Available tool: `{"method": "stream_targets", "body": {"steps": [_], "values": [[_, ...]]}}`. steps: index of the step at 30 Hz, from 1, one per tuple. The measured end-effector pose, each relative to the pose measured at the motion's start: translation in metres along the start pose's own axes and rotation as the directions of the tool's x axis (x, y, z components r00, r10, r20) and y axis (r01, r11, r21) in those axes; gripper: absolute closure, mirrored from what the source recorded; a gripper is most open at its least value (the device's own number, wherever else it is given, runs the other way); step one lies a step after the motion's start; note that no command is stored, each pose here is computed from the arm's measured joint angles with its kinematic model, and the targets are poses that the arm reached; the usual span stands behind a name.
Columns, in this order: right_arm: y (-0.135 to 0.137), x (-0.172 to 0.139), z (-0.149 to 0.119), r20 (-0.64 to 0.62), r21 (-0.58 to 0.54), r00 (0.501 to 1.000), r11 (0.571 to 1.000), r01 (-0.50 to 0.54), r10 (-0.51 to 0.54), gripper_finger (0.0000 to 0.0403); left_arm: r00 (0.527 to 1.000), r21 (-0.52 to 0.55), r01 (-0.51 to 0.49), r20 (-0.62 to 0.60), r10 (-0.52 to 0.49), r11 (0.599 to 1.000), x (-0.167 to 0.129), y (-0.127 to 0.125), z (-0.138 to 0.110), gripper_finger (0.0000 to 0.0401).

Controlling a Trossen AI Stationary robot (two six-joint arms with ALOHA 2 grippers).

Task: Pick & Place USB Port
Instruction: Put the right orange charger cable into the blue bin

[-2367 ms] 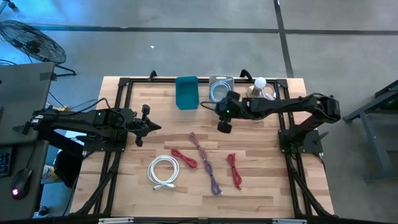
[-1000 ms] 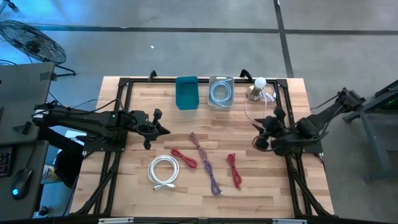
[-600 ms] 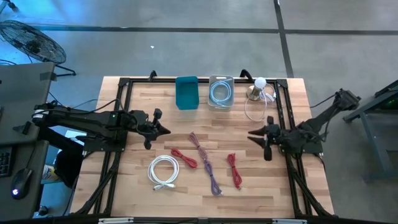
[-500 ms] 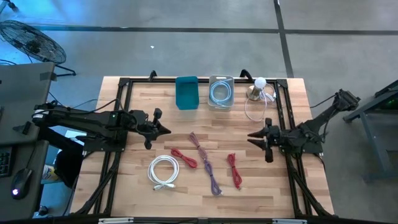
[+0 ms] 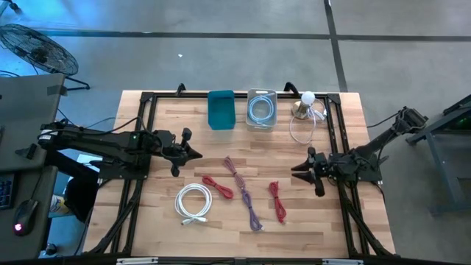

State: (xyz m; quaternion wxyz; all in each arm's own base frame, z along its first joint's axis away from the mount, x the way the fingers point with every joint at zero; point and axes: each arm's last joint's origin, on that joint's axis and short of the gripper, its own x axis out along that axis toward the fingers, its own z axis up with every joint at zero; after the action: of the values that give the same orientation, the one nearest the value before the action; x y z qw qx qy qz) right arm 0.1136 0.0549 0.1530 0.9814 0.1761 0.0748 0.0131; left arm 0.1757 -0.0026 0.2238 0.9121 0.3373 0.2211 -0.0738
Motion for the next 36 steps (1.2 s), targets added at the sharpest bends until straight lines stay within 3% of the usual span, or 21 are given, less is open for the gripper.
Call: {"method": "stream_targets", "body": {"steps": [16,26,36], "values": [[0.004,0.003,0.003,-0.053,0.007,0.998,1.000,-0.019,0.020,0.0304,1.000,0.002,-0.001,0.000,0.001,1.000,0.000,0.000,0.000,0.0400],[0.016,0.015,0.035,-0.267,-0.079,0.958,0.993,0.089,-0.107,0.0304,1.000,0.003,0.000,0.000,0.000,1.000,0.000,0.000,0.000,0.0400],[0.021,0.033,0.042,-0.372,-0.039,0.925,0.997,0.068,-0.077,0.0305,1.000,0.003,0.001,-0.002,-0.001,1.000,0.000,0.000,0.000,0.0400]]}}
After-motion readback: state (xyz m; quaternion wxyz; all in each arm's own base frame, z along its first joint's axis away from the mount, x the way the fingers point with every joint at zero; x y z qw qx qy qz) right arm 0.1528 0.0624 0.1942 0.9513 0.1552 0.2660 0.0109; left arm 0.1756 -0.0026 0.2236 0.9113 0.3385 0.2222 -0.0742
